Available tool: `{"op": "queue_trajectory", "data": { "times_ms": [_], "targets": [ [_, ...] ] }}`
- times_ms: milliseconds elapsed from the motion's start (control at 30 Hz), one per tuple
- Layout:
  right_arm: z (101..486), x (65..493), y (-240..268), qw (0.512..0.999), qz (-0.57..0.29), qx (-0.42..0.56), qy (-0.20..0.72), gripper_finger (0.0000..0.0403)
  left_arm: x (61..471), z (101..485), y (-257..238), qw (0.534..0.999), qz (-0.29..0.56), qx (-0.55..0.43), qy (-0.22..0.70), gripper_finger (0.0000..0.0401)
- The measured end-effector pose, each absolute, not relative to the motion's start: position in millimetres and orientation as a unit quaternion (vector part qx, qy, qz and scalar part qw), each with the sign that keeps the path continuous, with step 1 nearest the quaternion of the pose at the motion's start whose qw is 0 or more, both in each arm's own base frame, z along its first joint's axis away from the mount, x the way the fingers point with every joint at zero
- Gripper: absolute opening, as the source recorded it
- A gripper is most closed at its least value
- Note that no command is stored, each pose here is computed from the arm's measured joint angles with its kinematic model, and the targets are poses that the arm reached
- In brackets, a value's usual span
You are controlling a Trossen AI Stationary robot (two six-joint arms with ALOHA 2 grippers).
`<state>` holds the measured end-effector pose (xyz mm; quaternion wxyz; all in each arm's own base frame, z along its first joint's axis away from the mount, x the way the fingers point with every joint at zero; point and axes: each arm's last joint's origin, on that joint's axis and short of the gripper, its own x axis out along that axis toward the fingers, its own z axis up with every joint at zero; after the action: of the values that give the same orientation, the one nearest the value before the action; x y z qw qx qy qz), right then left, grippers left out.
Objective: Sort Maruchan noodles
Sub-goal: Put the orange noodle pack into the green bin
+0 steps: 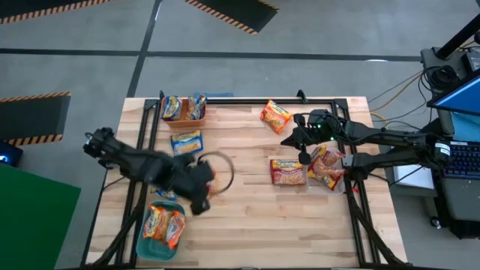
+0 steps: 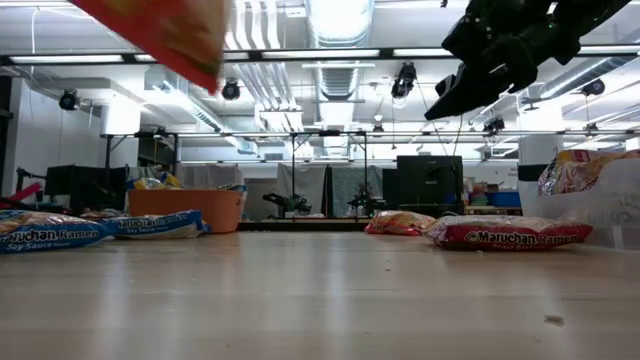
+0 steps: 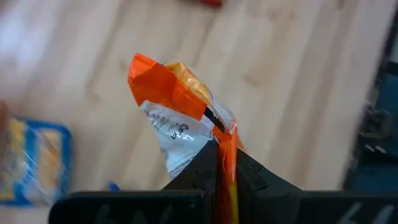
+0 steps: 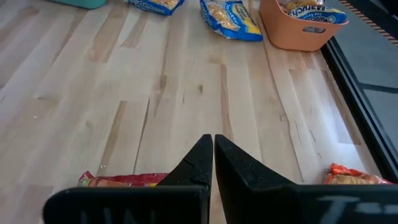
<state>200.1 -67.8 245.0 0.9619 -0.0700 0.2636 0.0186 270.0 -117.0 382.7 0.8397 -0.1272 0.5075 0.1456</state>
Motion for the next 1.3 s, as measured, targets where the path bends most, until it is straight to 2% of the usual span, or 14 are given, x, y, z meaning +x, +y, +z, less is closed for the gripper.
{"op": "queue_trajectory", "data": {
  "times_ms": [200,300,433,700,1300],
  "targets": [
    [245,200,-68,0.962,0.020,-0.073,0.264,0.0009,241,379,-156,0.793,0.131,-0.199,0.560,0.0000],
    [245,200,-68,0.961,0.022,-0.084,0.263,0.0009,224,378,-171,0.756,0.149,-0.236,0.592,0.0000],
    [246,201,-68,0.961,0.024,-0.099,0.256,0.0009,204,378,-186,0.731,0.187,-0.268,0.599,0.0000],
    [247,201,-68,0.959,0.030,-0.129,0.250,0.0009,183,374,-208,0.708,0.220,-0.310,0.595,0.0000],
    [255,205,-71,0.960,0.027,-0.186,0.210,0.0009,171,344,-215,0.652,0.294,-0.325,0.618,0.0000]
  ]
}}
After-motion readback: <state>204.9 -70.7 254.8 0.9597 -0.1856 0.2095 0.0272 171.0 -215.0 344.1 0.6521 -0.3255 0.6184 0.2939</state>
